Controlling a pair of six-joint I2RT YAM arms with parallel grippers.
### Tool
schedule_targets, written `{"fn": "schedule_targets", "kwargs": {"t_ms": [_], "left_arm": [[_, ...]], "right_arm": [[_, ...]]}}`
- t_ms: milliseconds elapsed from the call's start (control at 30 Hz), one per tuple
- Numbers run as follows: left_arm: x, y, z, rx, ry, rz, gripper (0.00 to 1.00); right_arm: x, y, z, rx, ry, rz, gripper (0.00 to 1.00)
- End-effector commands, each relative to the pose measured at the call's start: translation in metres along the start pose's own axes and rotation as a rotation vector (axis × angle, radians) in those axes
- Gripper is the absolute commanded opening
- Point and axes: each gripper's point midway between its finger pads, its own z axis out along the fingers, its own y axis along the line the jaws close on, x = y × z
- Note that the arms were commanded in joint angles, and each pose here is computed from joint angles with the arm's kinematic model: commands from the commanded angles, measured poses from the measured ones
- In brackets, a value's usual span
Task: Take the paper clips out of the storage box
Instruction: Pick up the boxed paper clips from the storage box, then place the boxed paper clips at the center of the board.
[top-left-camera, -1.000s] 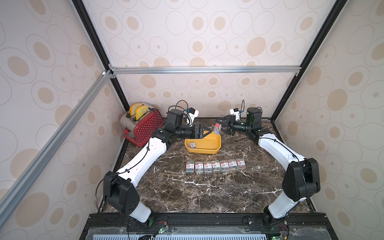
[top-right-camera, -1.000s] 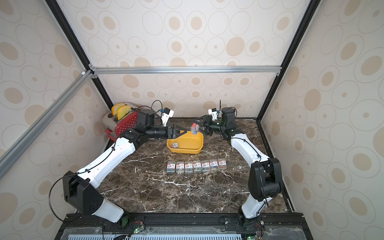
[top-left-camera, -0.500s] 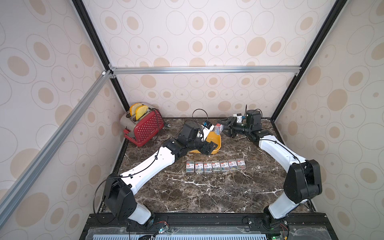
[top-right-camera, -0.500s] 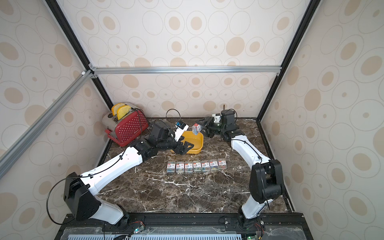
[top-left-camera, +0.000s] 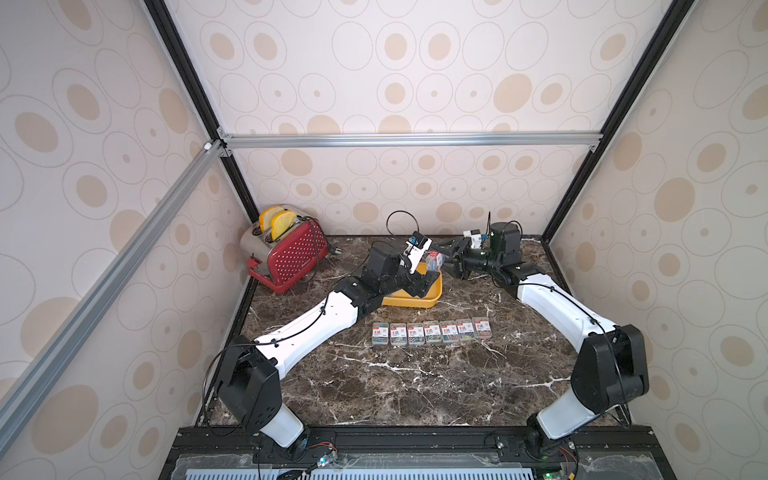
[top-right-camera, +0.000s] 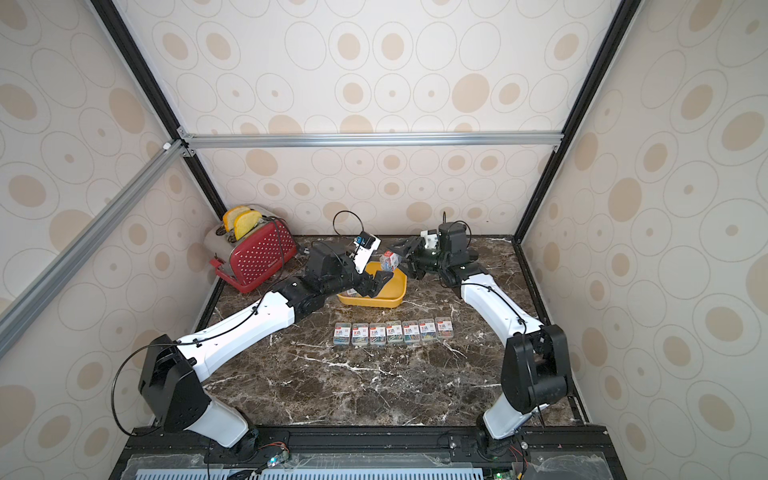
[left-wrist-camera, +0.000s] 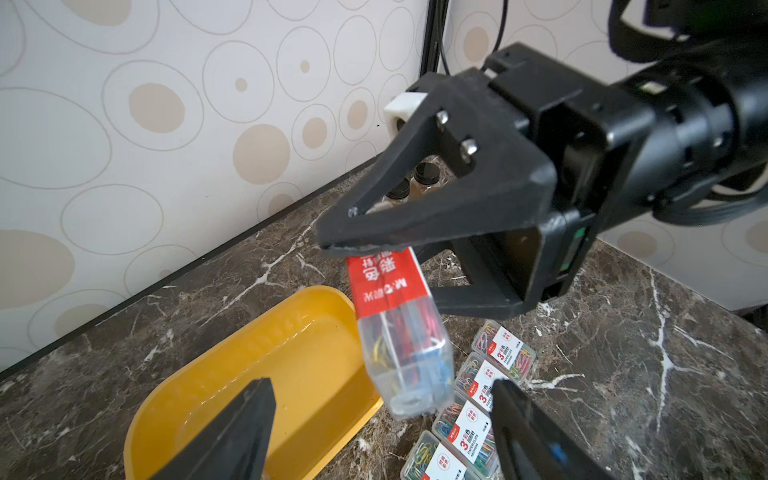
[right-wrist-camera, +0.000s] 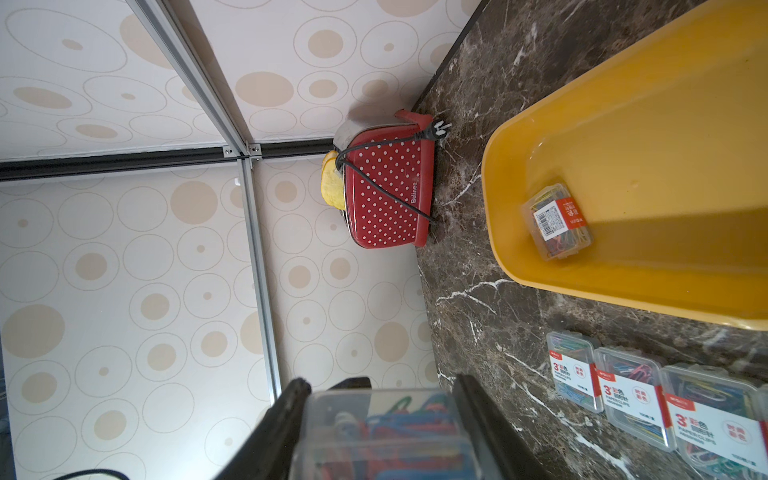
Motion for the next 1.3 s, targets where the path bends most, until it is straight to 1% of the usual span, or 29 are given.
{"fn": "schedule_targets", "kwargs": {"t_ms": [0,100,400,467,533,567,600,667,733,800,833,867,900,967,1033,1167,1200,1267], "left_arm": [[-0.01,0.002,0.005,-0.03,-0.052,0.041,0.83],[-0.008,0.005,0.011,-0.045,-0.049,0.052,0.82],[-0.014,0.01,0.016,-0.071,-0.087,0.07,0.79],[-0.015,0.01,0.018,-0.068,-0.085,0.073,0.77],[-0.012,0.009,0.022,-0.063,-0.068,0.076,0.67],[-0.011,0.009,0.023,-0.064,-0.064,0.072,0.58],[-0.01,0.01,0.025,-0.064,-0.061,0.07,0.51],[-0.009,0.01,0.026,-0.063,-0.054,0.068,0.45],[-0.009,0.01,0.026,-0.067,-0.046,0.063,0.42],[-0.009,0.012,0.024,-0.078,-0.039,0.059,0.37],[-0.009,0.013,0.022,-0.083,-0.034,0.058,0.34],[-0.011,0.014,0.02,-0.084,-0.028,0.057,0.32],[-0.011,0.014,0.018,-0.077,-0.016,0.058,0.32],[-0.011,0.013,0.013,-0.049,0.027,0.053,0.3],[-0.008,0.015,0.005,-0.017,0.08,0.028,0.29],[0.0,0.025,-0.02,0.057,0.15,-0.053,0.27],[0.002,0.025,-0.025,0.074,0.168,-0.062,0.27],[0.01,0.021,-0.036,0.142,0.241,-0.076,0.28]], "right_arm": [[0.008,0.016,-0.009,-0.03,0.007,-0.048,0.31],[0.011,0.014,-0.01,-0.03,0.013,-0.048,0.3],[0.024,0.009,-0.007,-0.031,0.059,-0.057,0.27],[0.024,0.008,-0.007,-0.03,0.061,-0.056,0.26],[0.024,0.009,-0.006,-0.034,0.062,-0.057,0.25],[0.024,0.01,-0.006,-0.037,0.064,-0.059,0.25],[0.024,0.011,-0.006,-0.04,0.067,-0.063,0.25],[0.024,0.012,-0.006,-0.043,0.069,-0.073,0.26],[0.025,0.011,-0.006,-0.039,0.074,-0.079,0.28],[0.025,0.014,-0.006,-0.044,0.075,-0.099,0.33],[0.026,0.015,-0.006,-0.044,0.081,-0.114,0.37],[0.026,0.017,-0.007,-0.044,0.088,-0.14,0.43],[0.028,0.018,-0.007,-0.039,0.095,-0.169,0.5],[0.027,0.02,-0.012,-0.026,0.107,-0.238,0.72],[0.022,0.017,-0.02,-0.007,0.106,-0.302,0.83],[0.006,0.011,-0.044,0.001,0.063,-0.393,0.98],[0.005,0.009,-0.048,0.003,0.063,-0.417,1.0],[0.011,0.006,-0.055,0.014,0.092,-0.498,1.0]]}}
